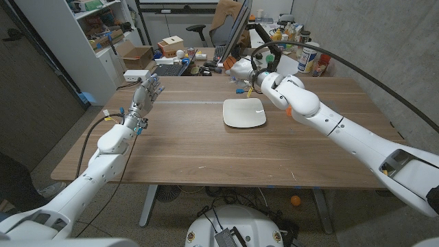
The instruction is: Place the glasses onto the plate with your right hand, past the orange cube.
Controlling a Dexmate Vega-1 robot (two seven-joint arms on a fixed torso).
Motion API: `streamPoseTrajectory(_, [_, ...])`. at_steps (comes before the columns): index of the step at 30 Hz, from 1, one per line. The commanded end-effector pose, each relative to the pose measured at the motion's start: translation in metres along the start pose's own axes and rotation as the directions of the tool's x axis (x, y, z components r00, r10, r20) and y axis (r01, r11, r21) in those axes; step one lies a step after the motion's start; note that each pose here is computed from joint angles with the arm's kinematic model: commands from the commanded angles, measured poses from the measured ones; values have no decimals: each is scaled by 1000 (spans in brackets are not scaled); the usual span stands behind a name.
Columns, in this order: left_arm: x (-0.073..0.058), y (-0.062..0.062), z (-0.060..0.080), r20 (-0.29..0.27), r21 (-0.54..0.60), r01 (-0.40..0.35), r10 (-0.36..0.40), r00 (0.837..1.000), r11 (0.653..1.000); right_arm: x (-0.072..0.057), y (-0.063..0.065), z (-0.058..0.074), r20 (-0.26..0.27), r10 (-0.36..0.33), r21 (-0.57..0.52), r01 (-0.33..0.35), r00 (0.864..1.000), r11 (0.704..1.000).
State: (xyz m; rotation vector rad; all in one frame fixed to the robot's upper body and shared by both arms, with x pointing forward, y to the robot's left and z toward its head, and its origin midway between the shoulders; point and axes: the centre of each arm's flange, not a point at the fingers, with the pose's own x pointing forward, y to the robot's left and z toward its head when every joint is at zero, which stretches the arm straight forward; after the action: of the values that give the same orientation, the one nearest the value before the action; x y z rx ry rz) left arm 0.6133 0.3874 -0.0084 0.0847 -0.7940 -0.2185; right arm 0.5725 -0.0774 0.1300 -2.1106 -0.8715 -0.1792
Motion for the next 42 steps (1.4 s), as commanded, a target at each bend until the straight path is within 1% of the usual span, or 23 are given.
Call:
streamPoseTrajectory(1, [-4,1,-2,-7,-1,6,-6,1000,1000,16,22,6,15,44,20,-44,999,999])
streamPoseTrajectory(7, [-4,0,-2,-11,1,7,-7,1000,1000,18,34,6,11,68,28,-69,998,997])
streamPoseTrajectory(16, [-5,-2,-1,-9,4,13,-13,1000,1000,14,50,9,14,104,35,-105,994,994])
streamPoseTrajectory(26, [-8,-3,-3,-17,2,14,-14,1000,1000,17,68,17,25,149,31,-150,988,988])
streamPoseTrajectory(33, [-12,-2,-4,-22,1,9,-9,1000,1000,19,75,19,25,164,32,-165,986,986])
streamPoseTrajectory(42, [-15,0,-6,-29,-3,6,-6,1000,1000,25,83,25,34,186,25,-187,982,982])
